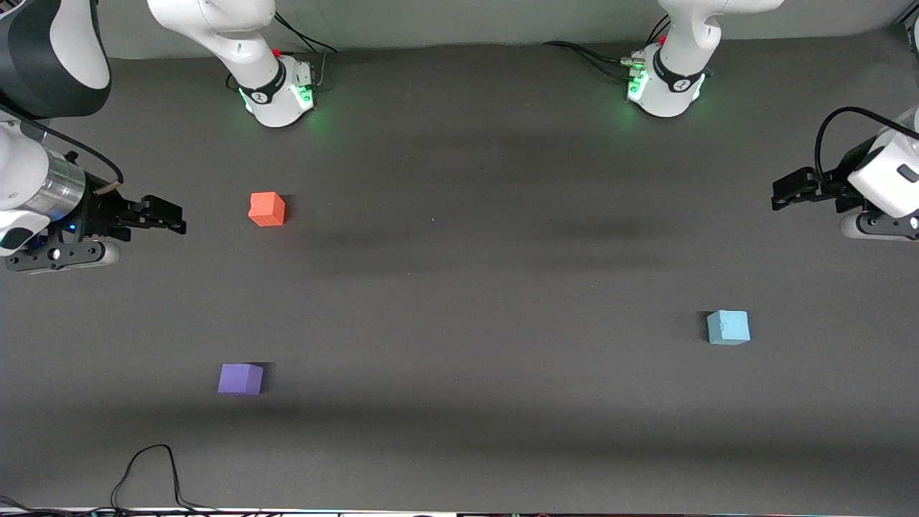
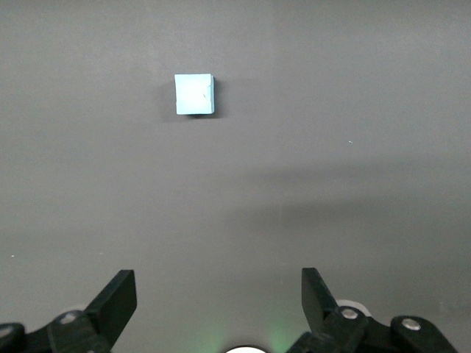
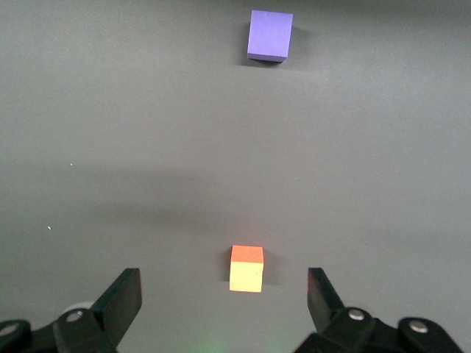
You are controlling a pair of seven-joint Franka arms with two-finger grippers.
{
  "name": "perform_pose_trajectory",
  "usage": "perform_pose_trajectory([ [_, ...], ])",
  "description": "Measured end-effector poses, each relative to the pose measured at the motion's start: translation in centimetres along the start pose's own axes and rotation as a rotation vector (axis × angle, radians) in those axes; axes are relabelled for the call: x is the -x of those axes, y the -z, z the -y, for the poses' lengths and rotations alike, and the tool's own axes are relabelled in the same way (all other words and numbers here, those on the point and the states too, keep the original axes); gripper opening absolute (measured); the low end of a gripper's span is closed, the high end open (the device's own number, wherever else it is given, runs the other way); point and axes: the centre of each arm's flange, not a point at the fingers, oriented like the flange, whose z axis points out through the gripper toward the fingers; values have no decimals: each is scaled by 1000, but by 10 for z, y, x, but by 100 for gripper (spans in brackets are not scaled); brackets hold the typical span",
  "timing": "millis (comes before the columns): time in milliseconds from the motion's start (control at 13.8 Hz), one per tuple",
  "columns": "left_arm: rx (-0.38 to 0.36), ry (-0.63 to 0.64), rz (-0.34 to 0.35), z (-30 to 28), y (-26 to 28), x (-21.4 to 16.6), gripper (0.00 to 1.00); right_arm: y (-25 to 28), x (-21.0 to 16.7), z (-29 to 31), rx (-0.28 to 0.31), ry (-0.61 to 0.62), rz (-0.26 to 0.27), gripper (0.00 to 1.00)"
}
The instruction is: Place blue block between orange and purple blocks
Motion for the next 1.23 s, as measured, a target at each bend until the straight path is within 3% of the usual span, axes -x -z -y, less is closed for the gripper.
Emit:
perform_pose_trajectory([
  [869, 1, -5, -8, 26, -9, -8, 100, 0, 0, 0, 0, 0, 1, 100],
  [1231, -8, 4, -45, 44, -63, -51, 100, 0, 0, 0, 0, 0, 1, 100],
])
